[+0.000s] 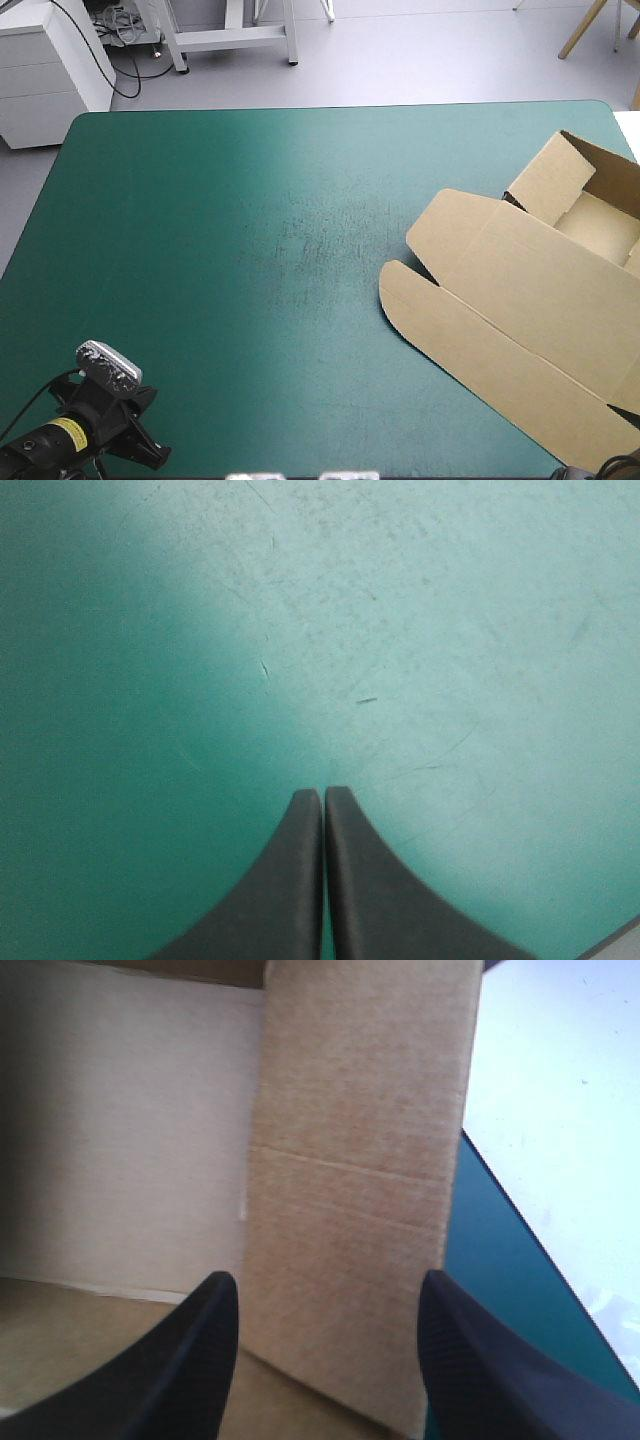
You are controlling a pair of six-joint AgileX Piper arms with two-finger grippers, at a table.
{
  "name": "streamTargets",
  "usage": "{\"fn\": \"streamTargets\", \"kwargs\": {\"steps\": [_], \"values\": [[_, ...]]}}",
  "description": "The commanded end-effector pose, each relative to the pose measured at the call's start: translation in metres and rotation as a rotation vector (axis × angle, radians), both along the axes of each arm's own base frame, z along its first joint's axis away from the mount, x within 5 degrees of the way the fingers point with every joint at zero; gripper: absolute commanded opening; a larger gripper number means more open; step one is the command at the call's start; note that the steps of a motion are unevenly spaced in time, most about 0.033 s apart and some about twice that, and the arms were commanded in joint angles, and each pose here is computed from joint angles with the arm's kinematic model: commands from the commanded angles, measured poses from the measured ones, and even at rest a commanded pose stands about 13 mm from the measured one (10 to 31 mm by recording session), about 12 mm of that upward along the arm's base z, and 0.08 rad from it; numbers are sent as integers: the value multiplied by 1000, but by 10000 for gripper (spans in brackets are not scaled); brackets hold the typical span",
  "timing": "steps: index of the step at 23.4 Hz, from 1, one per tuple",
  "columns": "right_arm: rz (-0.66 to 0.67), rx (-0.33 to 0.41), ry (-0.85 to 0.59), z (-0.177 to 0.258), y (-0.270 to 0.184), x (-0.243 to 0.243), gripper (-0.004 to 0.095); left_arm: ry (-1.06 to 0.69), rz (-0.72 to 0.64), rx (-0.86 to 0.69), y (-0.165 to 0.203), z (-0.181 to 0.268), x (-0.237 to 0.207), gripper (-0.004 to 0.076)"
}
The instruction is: Fold the box
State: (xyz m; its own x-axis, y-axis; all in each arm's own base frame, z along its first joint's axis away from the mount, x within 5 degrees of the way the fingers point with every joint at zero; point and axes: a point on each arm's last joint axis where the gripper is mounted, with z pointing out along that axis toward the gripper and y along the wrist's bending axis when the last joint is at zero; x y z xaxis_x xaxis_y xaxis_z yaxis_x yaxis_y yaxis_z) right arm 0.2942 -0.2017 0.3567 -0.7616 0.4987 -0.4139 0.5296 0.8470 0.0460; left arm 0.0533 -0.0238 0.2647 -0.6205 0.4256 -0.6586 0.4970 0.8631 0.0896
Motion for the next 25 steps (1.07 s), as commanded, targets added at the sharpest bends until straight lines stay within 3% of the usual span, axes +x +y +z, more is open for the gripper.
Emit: {"fn": "streamTargets", "kwargs": {"steps": [1, 7, 8, 12, 14, 19, 23, 25], "values": [[28, -11, -225, 59, 30, -26, 477, -59, -1, -33, -2, 10, 4, -10], [140, -40, -395, 102, 72, -67, 397, -58, -1, -33, -2, 10, 4, -10], [143, -57, -415, 107, 84, -83, 274, -58, -1, -33, -2, 10, 4, -10], [205, -82, -420, 103, 116, -113, -19, -58, -1, -33, -2, 10, 4, -10], [262, -85, -417, 97, 135, -125, -8, -58, -1, -33, -2, 10, 4, -10], [567, -129, -441, 63, 195, -188, -8, -55, -1, -32, -2, 10, 4, -10], [619, -98, -439, 13, 211, -227, -18, -55, -1, -32, -2, 10, 4, -10], [687, -153, -430, -11, 214, -236, -18, -52, -1, -30, -2, 10, 4, -10]]}}
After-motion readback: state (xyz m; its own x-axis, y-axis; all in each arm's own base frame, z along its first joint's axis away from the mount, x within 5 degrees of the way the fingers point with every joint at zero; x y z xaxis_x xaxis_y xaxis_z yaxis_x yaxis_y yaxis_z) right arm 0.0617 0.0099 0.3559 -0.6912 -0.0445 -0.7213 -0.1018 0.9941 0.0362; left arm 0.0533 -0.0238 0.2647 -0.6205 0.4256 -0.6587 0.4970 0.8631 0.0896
